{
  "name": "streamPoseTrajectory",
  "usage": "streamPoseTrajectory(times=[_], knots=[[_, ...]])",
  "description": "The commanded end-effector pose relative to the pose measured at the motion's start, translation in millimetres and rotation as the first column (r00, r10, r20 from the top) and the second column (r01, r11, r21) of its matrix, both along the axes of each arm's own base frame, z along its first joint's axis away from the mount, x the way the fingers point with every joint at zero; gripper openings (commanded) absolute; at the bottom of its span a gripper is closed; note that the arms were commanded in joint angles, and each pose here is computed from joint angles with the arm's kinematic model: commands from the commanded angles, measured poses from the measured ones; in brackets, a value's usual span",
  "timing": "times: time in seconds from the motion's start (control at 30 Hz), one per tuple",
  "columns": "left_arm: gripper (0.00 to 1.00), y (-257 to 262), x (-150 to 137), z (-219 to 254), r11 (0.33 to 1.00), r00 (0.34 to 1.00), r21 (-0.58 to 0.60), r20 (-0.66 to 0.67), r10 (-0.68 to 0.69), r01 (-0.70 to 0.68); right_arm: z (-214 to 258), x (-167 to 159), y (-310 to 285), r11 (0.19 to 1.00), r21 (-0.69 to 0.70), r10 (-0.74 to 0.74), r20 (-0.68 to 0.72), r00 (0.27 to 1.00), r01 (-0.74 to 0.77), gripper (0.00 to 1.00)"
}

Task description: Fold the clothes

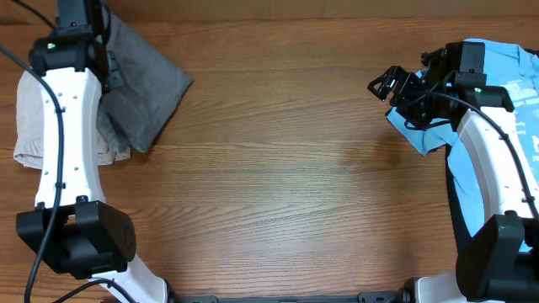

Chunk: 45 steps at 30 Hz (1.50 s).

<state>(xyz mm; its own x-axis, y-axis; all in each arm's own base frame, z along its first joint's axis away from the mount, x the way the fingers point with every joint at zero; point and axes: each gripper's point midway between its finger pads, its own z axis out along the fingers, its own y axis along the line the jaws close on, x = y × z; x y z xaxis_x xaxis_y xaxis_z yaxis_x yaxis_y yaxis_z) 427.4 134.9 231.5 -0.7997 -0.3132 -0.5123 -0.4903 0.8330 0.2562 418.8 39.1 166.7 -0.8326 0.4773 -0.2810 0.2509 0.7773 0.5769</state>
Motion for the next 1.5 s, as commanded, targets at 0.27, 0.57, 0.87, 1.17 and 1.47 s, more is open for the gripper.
streamPoseTrajectory(times=[0.27, 0.57, 0.87, 1.17, 1.47], knots=[[0.04, 34.0, -4.6, 38.1, 0.99, 0.981, -0.009, 0.128, 0.144, -0.144, -0.7, 1.4, -1.8, 1.0, -0.005, -0.006, 0.002, 1.0, 0.006, 1.0], [0.04, 59.7, -16.3, 35.6, 0.973, 0.963, -0.048, 0.14, 0.23, -0.225, -0.7, 1.4, -1.8, 1.0, -0.005, -0.006, 0.002, 1.0, 0.006, 1.0], [0.04, 81.4, -26.1, 23.8, 0.946, 0.938, -0.078, 0.131, 0.322, -0.314, -0.7, 1.4, -1.8, 1.0, -0.005, -0.006, 0.002, 1.0, 0.006, 1.0], [0.04, 106.4, -41.2, -12.2, 0.908, 0.908, -0.092, 0.059, 0.414, -0.408, -0.7, 1.4, -1.8, 1.0, -0.005, -0.006, 0.001, 1.0, 0.006, 1.0], [0.05, 137.9, -58.2, -30.0, 0.87, 0.873, -0.096, 0.019, 0.487, -0.484, -0.7, 1.4, -1.8, 1.0, -0.005, -0.006, 0.002, 1.0, 0.006, 1.0]])
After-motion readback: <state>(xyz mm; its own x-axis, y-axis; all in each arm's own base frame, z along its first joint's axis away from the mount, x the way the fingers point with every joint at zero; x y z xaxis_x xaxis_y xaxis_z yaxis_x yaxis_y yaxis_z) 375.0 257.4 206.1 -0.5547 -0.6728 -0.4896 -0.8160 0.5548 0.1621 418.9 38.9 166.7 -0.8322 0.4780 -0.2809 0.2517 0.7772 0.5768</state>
